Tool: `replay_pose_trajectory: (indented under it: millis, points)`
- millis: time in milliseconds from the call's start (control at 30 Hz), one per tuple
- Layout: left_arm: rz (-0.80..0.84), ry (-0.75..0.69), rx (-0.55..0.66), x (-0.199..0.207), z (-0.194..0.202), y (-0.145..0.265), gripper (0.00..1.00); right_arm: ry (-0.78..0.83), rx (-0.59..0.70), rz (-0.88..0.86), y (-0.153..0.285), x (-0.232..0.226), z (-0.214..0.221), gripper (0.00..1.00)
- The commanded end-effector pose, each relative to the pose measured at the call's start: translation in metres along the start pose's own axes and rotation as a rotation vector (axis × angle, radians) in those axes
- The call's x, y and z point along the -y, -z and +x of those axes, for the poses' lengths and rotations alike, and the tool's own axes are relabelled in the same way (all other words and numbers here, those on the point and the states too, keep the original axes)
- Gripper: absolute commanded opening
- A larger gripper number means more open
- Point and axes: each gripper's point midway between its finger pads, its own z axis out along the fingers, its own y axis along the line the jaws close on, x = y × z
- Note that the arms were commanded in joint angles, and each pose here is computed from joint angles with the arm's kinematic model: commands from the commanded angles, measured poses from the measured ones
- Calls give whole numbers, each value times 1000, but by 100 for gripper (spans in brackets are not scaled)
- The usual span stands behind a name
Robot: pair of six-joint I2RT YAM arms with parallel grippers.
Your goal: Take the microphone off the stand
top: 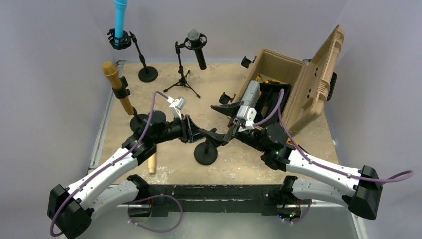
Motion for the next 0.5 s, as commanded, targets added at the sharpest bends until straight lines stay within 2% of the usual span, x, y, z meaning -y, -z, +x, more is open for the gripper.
replay_pose_trajectory:
  millis: [0,167,467]
  points:
    - [-244,48,-156,-70,54,-1,0,13,79,24,3,4,-25,95]
    - [-145,61,-123,-45,37,-10,0,10,89,25,5,4,-29,95]
    - [66,60,-20,14,-30,-35,0,-25,165,14,14,0,-52,95]
